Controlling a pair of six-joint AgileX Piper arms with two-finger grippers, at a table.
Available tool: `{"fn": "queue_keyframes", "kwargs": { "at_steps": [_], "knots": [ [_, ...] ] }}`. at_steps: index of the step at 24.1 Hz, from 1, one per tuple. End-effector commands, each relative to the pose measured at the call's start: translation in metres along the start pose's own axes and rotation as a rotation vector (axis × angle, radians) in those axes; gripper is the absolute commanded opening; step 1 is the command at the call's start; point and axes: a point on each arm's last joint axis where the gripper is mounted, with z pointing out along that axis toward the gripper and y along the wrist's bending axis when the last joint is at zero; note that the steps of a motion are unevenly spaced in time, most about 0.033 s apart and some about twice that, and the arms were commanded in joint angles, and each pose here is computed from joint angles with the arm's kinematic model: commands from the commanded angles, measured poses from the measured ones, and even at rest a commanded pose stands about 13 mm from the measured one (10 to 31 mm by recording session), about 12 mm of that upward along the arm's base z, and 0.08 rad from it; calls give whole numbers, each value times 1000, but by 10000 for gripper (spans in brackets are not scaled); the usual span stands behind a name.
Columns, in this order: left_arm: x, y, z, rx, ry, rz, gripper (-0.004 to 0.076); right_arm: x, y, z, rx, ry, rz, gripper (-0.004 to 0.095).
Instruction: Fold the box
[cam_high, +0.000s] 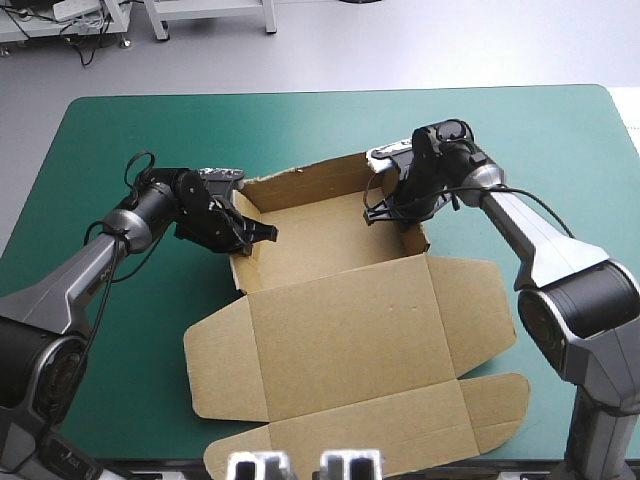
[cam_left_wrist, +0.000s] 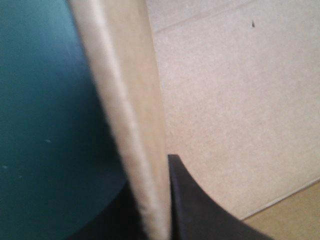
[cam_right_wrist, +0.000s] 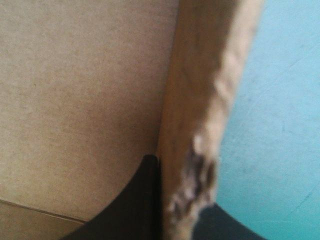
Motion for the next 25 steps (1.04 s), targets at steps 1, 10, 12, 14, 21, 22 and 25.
{"fn": "queue_keyframes", "kwargs": {
  "at_steps": [1,10,12,14,21,22,25],
  "knots": [
    [-5,-16,-19,-23,-2,102,-10,3,20,-18,-111,18,-28,-23],
    [-35,-44,-40,-100,-54,209,-10,1,22,-20,-127,5,-24,-23],
    [-35,-47,-33,-122,-18,230,-10,1,22,-20,-130,3,-23,-23],
    [-33,-48,-26,-137,18,243,-10,0,22,-21,-130,1,-23,-23],
    [-30,-46,-15,-158,86,242,-3,0,14,-21,-57,2,-9,-22],
    [-30,-47,-15,-143,92,253,29,0,14,-21,-55,3,-12,4],
    [-28,-47,-15,-136,107,263,257,0,15,-21,-70,1,-64,217]
  ]
}}
